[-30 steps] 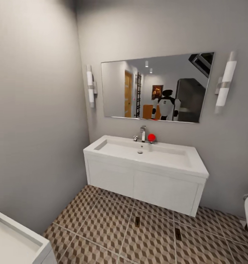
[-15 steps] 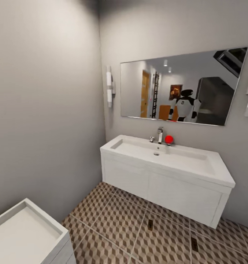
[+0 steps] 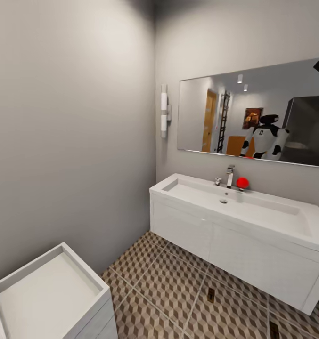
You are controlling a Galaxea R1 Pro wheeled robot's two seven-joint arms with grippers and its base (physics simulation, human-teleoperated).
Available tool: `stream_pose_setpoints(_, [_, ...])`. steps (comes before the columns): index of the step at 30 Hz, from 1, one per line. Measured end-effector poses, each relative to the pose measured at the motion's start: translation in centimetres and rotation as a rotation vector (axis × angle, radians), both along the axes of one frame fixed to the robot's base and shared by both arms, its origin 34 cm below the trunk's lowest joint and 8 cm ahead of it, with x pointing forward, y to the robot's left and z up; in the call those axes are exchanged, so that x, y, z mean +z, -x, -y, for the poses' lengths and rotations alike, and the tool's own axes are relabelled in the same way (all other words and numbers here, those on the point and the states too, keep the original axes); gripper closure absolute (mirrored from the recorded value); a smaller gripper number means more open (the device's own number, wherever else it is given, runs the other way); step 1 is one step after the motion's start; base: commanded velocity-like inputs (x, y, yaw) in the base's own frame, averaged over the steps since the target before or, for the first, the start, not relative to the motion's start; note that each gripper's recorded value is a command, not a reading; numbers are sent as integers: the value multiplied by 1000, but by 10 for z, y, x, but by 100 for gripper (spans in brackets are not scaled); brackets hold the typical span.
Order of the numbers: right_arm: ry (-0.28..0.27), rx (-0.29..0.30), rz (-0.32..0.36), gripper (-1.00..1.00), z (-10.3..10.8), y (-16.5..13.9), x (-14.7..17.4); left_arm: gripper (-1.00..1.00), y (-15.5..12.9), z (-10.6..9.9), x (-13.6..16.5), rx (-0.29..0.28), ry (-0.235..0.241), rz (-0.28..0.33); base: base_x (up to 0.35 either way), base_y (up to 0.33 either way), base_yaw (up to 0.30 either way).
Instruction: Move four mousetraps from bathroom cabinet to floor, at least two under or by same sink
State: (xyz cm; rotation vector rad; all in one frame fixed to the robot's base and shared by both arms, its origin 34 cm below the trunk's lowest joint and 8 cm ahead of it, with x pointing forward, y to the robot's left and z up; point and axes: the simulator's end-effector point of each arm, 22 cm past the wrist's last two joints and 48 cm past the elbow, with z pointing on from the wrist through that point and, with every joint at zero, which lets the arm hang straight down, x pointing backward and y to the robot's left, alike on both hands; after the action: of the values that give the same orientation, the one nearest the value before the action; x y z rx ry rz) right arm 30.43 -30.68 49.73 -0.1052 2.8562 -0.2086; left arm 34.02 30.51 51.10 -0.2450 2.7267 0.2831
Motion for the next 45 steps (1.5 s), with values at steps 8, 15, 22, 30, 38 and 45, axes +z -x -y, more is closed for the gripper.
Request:
stream_pose_setpoints(8, [0,0,0,-100,0,0,0,-100,0,0,0,0,0,0,0,0,292])
stream_pose_setpoints(15, [2,0,0,-100,2,0,0,-100,0,-2,0,0,-2,-1,0,0,292])
stream_pose_setpoints(22, [2,7,-1,-100,0,0,0,-100,0,-1,0,0,-1,0,0,0,293])
stream_pose_setpoints(30, [4,27,-4,-100,-2,0,0,-100,0,-2,0,0,-2,0,0,0,293])
stream_pose_setpoints(38, [-2,31,-5,-100,-3,0,0,-100,0,-1,0,0,-1,0,0,0,292])
stream_pose_setpoints(45, [-4,32,-4,-100,-4,0,0,-100,0,-1,0,0,-1,0,0,0,293])
